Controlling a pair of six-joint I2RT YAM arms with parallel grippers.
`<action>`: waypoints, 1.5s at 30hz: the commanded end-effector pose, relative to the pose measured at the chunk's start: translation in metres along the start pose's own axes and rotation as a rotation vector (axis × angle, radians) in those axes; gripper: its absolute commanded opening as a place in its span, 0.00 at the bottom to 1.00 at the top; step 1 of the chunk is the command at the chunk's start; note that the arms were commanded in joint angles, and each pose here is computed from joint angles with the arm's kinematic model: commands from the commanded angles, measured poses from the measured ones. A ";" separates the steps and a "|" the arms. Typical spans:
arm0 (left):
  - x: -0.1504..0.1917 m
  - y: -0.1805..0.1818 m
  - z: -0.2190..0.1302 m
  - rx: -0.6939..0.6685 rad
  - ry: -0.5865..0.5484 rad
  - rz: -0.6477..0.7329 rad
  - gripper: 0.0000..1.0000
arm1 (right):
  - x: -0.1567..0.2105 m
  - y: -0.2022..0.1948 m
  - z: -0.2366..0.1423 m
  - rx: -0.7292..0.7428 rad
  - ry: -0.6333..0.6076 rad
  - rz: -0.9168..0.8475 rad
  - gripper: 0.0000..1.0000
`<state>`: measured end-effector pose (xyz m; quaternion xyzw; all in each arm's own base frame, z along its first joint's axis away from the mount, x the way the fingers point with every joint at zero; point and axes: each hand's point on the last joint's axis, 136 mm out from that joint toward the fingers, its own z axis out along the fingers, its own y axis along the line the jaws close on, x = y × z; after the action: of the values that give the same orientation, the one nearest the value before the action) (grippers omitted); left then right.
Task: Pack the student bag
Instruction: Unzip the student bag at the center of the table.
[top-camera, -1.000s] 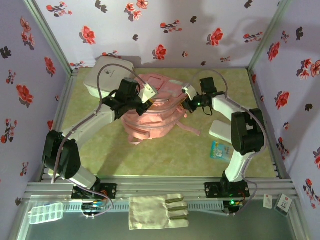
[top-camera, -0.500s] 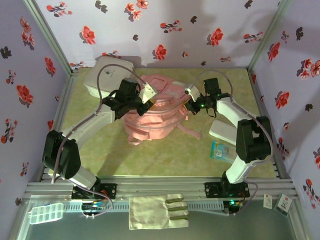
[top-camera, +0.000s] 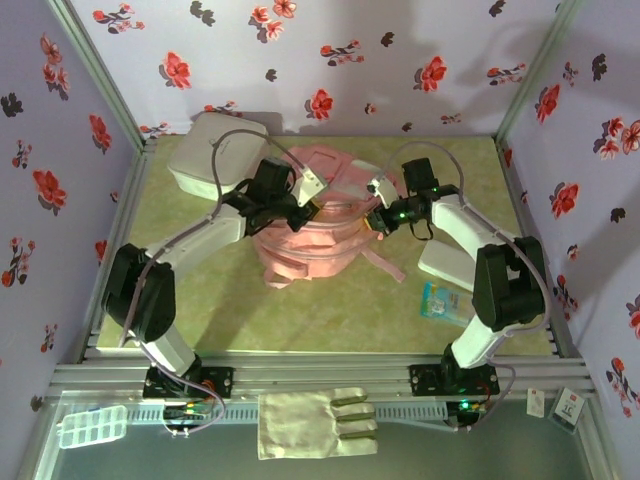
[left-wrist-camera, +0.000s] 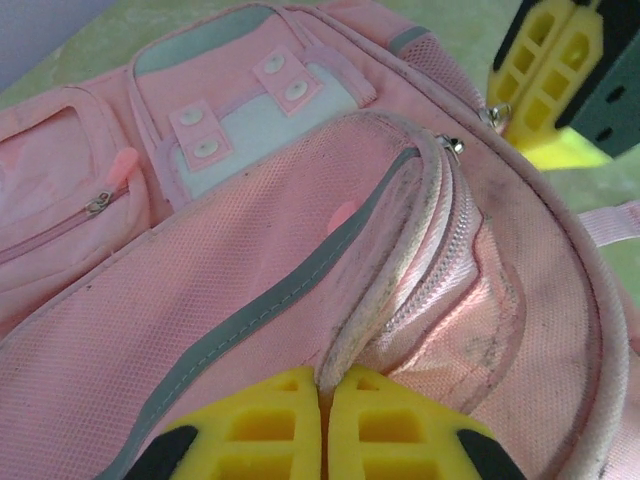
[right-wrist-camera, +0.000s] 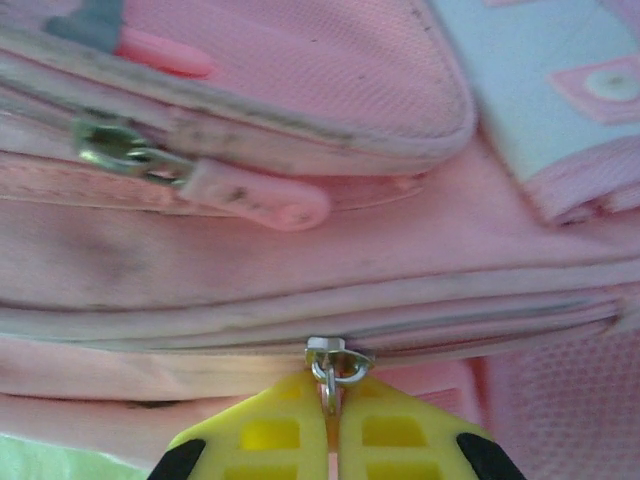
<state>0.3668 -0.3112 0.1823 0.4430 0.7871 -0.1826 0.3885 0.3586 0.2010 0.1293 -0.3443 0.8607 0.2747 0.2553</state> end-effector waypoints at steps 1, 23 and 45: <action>-0.030 0.019 0.007 -0.068 -0.095 -0.056 0.00 | -0.015 0.032 -0.009 -0.088 -0.048 0.038 0.07; -0.032 0.011 0.035 -0.042 -0.099 -0.111 0.00 | -0.007 0.049 -0.013 0.022 -0.236 0.128 0.29; -0.038 0.011 0.009 -0.040 -0.151 -0.090 0.00 | -0.051 -0.024 -0.044 -0.023 -0.512 1.195 0.76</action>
<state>0.3839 -0.3382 0.1755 0.3986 0.7954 -0.2130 0.4039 0.3812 0.1735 0.1753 0.1904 0.8511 0.3980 0.2846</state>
